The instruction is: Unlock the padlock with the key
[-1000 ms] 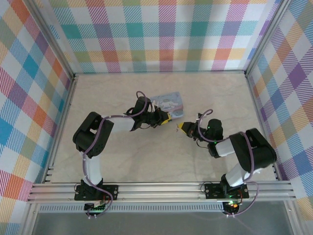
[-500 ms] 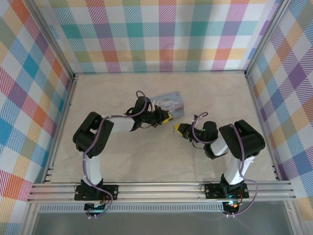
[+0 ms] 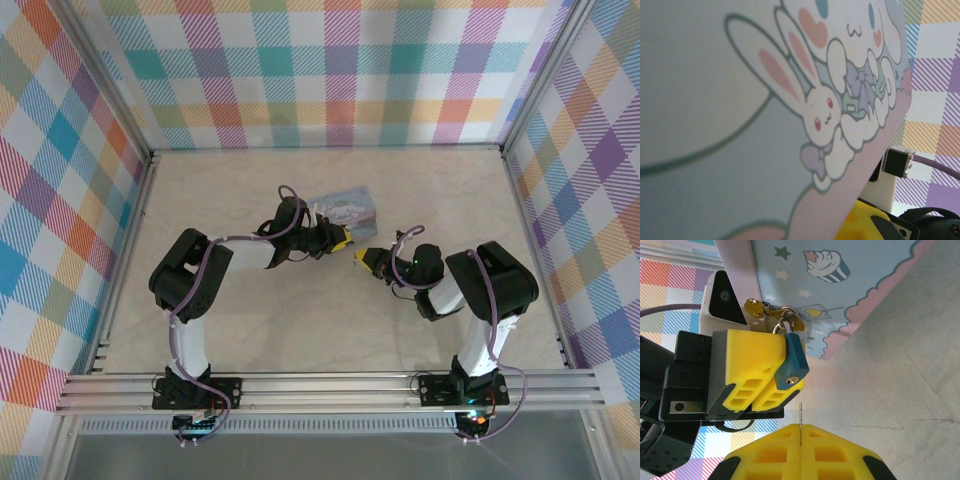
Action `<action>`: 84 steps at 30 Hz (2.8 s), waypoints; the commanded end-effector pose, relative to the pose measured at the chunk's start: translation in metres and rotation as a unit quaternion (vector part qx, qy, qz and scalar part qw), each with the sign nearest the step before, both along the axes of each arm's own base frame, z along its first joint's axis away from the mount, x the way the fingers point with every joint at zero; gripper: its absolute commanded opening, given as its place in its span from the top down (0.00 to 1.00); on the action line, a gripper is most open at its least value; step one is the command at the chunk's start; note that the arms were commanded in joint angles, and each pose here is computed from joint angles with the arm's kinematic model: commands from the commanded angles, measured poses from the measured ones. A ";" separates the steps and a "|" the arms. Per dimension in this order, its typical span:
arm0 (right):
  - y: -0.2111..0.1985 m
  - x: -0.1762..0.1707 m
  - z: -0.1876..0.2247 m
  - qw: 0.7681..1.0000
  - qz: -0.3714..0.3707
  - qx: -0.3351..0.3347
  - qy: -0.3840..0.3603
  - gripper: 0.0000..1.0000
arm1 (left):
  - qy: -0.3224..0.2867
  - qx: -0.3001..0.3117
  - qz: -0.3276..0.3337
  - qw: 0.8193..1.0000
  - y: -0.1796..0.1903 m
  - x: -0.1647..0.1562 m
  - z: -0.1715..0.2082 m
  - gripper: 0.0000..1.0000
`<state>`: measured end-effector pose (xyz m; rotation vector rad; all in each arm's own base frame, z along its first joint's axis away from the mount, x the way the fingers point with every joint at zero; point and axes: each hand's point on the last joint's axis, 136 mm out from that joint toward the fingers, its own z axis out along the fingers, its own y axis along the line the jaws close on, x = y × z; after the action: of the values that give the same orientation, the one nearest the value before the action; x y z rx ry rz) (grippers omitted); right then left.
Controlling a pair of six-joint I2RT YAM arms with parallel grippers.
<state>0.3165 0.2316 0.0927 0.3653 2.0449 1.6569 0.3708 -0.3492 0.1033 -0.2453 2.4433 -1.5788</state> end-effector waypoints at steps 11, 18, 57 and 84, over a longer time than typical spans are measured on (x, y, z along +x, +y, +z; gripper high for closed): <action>0.005 0.005 0.017 0.999 0.002 0.017 -0.029 1.00 | -0.012 -0.023 -0.005 1.000 0.002 0.001 0.016 0.90; 0.007 0.008 0.019 0.999 0.004 0.019 -0.032 1.00 | -0.010 -0.023 -0.006 1.000 0.002 0.000 0.015 0.90; 0.009 0.005 0.018 0.999 0.004 0.015 -0.034 1.00 | -0.007 -0.031 -0.002 1.000 0.002 -0.001 0.013 0.90; 0.014 0.020 0.016 0.999 -0.003 0.016 -0.035 1.00 | -0.006 -0.044 -0.001 0.999 0.001 -0.003 0.016 0.90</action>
<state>0.3264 0.2415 0.0990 0.3533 2.0205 1.6791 0.3700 -0.3473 0.1038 -0.2791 2.4180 -1.6190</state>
